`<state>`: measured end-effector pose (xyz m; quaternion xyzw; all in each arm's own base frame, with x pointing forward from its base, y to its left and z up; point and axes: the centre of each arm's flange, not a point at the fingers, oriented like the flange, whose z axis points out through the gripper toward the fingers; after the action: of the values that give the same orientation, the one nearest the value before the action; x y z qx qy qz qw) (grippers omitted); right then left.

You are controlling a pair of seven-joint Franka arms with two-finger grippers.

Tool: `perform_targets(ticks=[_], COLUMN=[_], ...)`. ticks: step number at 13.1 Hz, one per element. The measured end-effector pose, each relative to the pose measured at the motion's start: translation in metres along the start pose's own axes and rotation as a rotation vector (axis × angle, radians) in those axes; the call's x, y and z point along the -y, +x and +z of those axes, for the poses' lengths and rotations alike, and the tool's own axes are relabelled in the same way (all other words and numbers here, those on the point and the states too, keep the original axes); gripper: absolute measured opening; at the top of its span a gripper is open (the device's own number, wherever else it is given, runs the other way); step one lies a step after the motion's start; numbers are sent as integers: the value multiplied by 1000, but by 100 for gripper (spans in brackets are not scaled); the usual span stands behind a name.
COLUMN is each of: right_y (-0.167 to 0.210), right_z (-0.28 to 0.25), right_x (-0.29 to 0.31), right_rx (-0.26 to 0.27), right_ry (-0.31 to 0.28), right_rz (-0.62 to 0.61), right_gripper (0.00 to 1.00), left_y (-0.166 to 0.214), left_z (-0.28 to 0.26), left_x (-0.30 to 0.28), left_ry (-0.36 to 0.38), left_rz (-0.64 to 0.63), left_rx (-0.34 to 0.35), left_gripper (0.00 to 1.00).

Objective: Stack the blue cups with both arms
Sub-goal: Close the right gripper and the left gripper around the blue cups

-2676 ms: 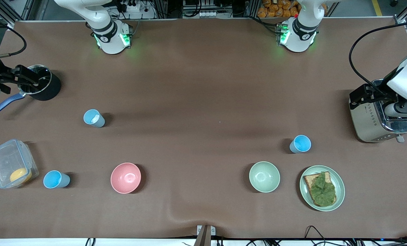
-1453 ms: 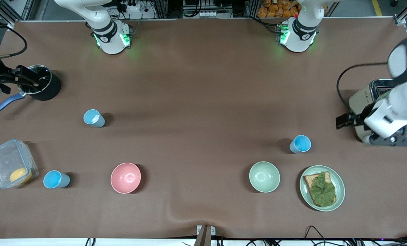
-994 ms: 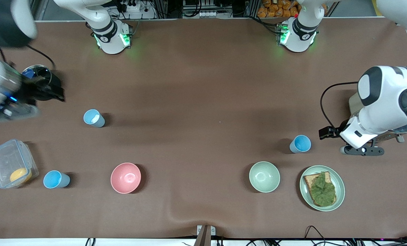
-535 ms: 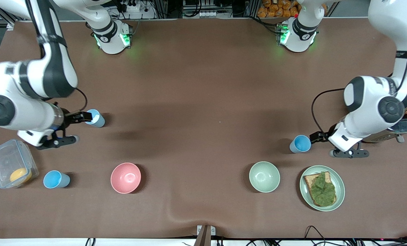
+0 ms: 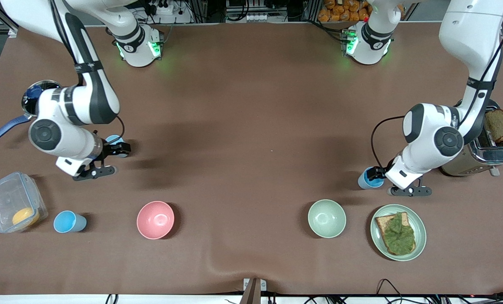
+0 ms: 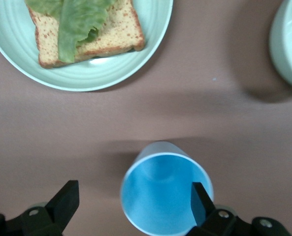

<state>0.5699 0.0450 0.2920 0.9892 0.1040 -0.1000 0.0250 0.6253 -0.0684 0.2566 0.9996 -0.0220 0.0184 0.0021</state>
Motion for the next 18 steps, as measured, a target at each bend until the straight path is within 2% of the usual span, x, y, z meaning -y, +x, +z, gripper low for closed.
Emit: perform_targets(ticks=[5,9,10,11,12,18], right_y=[-26,-34,-34,-33,-33,-33], right_z=[42,55,56,57,58,70], right_x=[-3,-7,-7,-7,-6,-1], right_rx=[78,97,95,92,91,113], right_ry=[13,17,17,16,16,15], right_rz=[11,21,20,20,18,9], right_gripper=[100,100,93,93,86,13], left_y=[-2,-3,-3,-3,-3,-2], left_z=[17,25,26,25,25,24], left_x=[2,-2,-3,-4,-5,-6], left_ry=[4,1,1,1,1,0], left_rz=[-11,-30,-36,-38,-38,-38], left_rx=[15,24,24,23,23,19], left_gripper=[100,100,100,91,79,14])
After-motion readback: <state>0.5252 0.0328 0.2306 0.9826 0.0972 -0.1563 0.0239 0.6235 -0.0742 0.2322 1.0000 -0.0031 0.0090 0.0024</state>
